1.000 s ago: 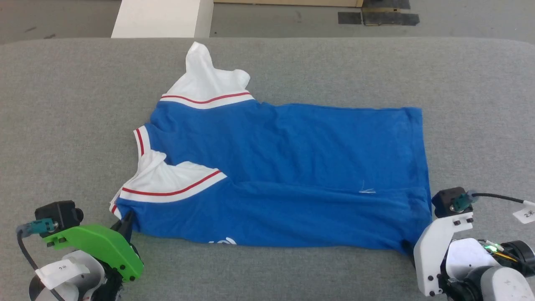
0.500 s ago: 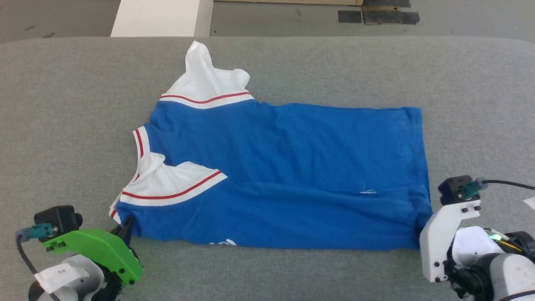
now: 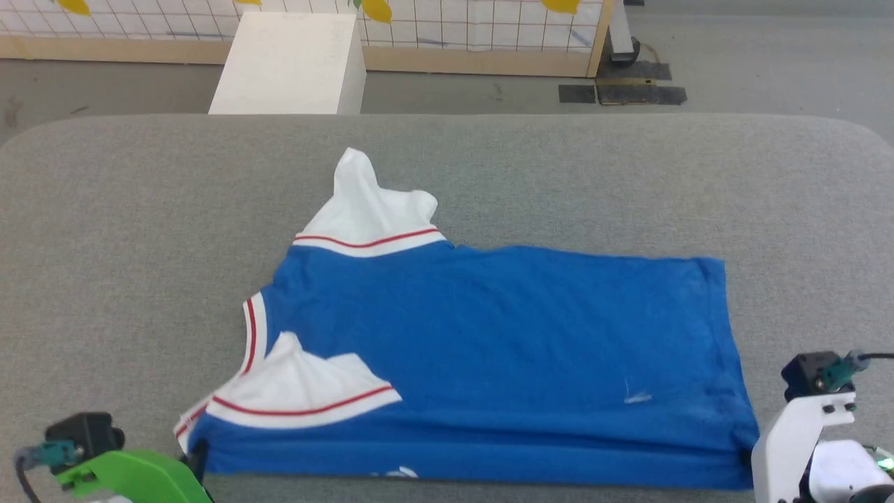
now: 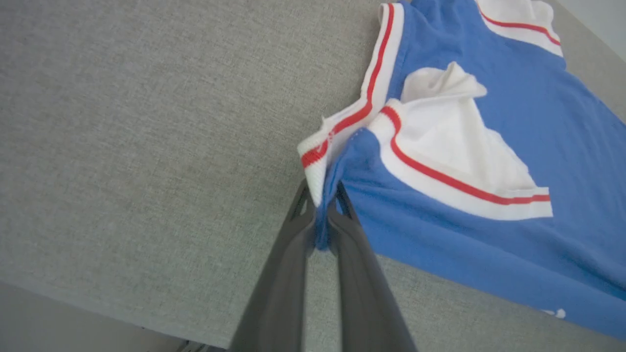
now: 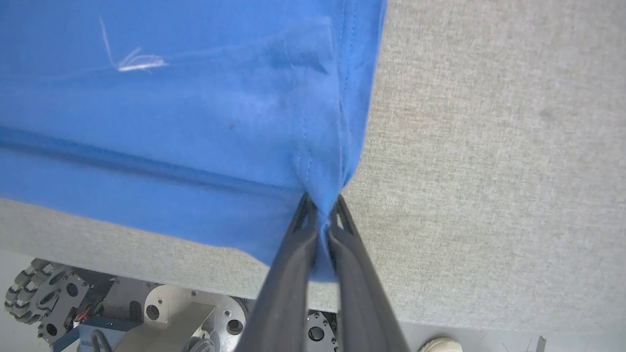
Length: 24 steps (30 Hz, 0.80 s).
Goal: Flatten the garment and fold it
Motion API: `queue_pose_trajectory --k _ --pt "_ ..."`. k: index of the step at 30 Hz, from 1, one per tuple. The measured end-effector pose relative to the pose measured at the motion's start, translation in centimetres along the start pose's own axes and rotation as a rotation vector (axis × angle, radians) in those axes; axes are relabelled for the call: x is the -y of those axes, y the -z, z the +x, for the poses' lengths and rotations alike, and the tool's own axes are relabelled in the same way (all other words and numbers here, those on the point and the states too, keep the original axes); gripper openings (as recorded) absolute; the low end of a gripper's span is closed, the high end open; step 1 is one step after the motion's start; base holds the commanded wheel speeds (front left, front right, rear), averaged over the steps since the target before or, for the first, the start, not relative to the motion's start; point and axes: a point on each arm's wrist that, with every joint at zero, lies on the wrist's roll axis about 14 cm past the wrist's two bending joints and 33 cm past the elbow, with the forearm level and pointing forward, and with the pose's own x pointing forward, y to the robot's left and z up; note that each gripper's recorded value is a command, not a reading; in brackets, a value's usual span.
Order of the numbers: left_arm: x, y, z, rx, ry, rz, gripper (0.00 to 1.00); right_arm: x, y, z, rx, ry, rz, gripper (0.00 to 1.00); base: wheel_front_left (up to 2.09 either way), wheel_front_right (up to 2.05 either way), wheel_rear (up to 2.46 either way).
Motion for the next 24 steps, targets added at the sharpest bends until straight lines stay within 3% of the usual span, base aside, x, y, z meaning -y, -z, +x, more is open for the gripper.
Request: queue_pose_trajectory --k 3,4,5,6,11,13,19,24 --pt "-0.4 2.3 0.1 -0.088 -0.009 -0.028 0.04 0.0 1.5 0.4 -0.048 -0.003 0.004 0.00 0.00 0.00 0.00" --pt "-0.5 3.0 0.2 -0.116 -0.012 -0.044 0.35 -0.1 1.9 0.6 -0.060 -0.005 0.005 0.15 0.00 0.00 0.00" --pt "-0.5 3.5 0.2 -0.132 -0.012 -0.052 0.71 -0.2 2.0 0.8 -0.064 -0.008 0.004 0.66 0.00 0.00 0.00" --pt "-0.6 3.8 0.3 -0.145 -0.014 -0.058 1.00 -0.3 2.1 0.9 -0.064 -0.011 0.002 1.00 0.00 0.00 0.00" --pt "-1.0 3.0 0.3 -0.115 -0.015 -0.052 1.00 -0.2 1.6 0.6 -0.016 -0.011 0.015 1.00 0.00 0.00 0.00" --pt "0.1 -1.2 0.1 0.034 0.027 0.007 1.00 0.9 -1.6 -0.7 0.137 0.004 0.063 1.00 0.00 0.00 0.00" --pt "5.4 -8.6 0.2 0.284 0.187 0.164 1.00 2.8 -8.6 -3.2 0.417 0.045 0.101 1.00 0.00 0.00 0.00" --pt "10.4 -12.0 2.0 0.404 0.307 0.285 1.00 3.1 -12.8 -4.0 0.543 0.052 0.107 1.00 0.00 0.00 0.00"
